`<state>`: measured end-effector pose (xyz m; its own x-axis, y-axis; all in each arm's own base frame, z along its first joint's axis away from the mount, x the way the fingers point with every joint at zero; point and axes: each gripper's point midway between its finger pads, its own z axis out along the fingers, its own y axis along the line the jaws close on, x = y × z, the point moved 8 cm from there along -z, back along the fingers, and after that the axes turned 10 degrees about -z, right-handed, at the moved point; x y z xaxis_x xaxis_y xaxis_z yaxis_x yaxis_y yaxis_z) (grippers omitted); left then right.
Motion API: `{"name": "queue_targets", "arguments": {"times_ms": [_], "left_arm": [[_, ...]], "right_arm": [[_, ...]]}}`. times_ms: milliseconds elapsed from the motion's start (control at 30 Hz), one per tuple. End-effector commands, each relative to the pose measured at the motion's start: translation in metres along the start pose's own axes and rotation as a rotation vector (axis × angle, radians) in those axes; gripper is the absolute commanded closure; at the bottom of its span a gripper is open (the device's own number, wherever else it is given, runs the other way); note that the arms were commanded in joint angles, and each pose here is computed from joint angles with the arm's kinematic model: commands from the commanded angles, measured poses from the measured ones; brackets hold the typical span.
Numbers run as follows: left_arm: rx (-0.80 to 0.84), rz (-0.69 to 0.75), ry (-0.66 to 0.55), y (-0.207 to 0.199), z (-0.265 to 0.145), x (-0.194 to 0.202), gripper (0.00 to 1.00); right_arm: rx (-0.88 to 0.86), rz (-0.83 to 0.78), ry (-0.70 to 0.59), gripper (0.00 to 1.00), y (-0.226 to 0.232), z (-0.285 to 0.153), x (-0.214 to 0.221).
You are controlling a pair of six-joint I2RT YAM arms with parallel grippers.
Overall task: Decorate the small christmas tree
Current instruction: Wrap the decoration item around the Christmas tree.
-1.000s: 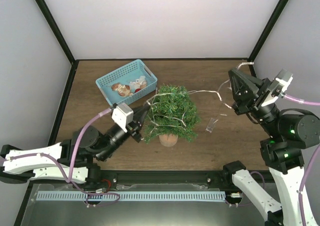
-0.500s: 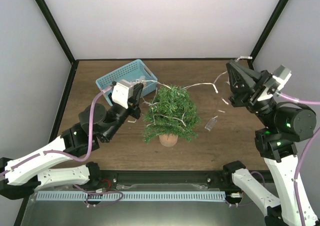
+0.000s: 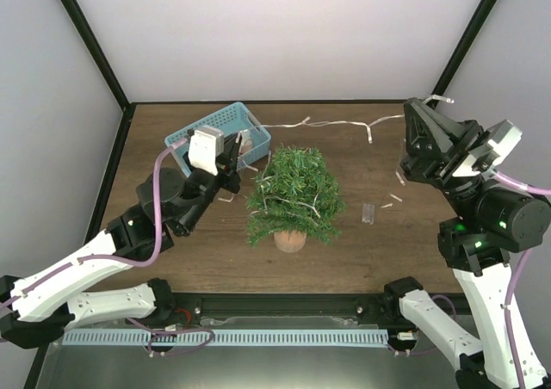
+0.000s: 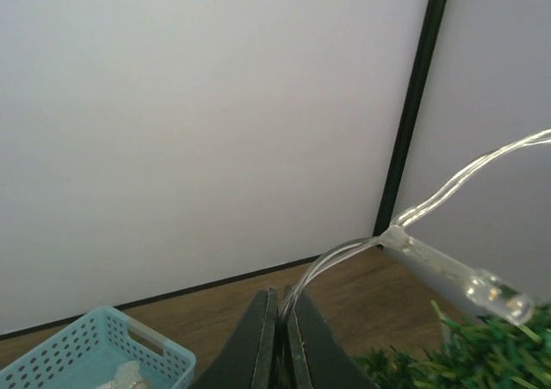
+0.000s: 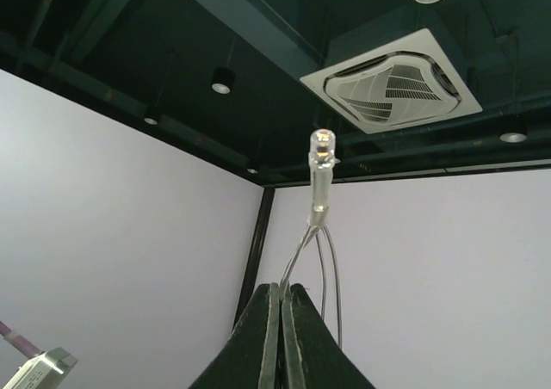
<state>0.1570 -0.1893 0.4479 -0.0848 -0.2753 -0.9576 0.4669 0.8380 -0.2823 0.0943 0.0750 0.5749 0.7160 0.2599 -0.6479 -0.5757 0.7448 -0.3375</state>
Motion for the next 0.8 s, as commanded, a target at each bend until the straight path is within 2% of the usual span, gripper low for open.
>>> {"name": "queue_targets", "arguments": {"times_ms": [0, 400, 500, 633, 767], "left_arm": [[-0.020, -0.041, 0.013, 0.006, 0.012, -0.005, 0.96], [-0.002, -0.190, 0.062, 0.038, 0.063, -0.015, 0.96], [0.014, -0.234, 0.071, 0.041, 0.077, -0.020, 0.95], [0.019, -0.260, 0.137, 0.049, 0.101, -0.007, 0.94], [0.039, -0.282, 0.195, 0.051, 0.119, 0.009, 0.94]], "right_arm": [[0.078, -0.052, 0.045, 0.99, -0.012, 0.007, 0.017], [0.314, -0.098, 0.388, 0.99, -0.048, 0.016, 0.117], [0.401, -0.099, 0.500, 0.99, -0.055, 0.009, 0.140], [0.529, -0.098, 0.630, 0.99, -0.061, -0.012, 0.162], [0.568, -0.076, 0.749, 0.99, -0.058, -0.030, 0.177]]}}
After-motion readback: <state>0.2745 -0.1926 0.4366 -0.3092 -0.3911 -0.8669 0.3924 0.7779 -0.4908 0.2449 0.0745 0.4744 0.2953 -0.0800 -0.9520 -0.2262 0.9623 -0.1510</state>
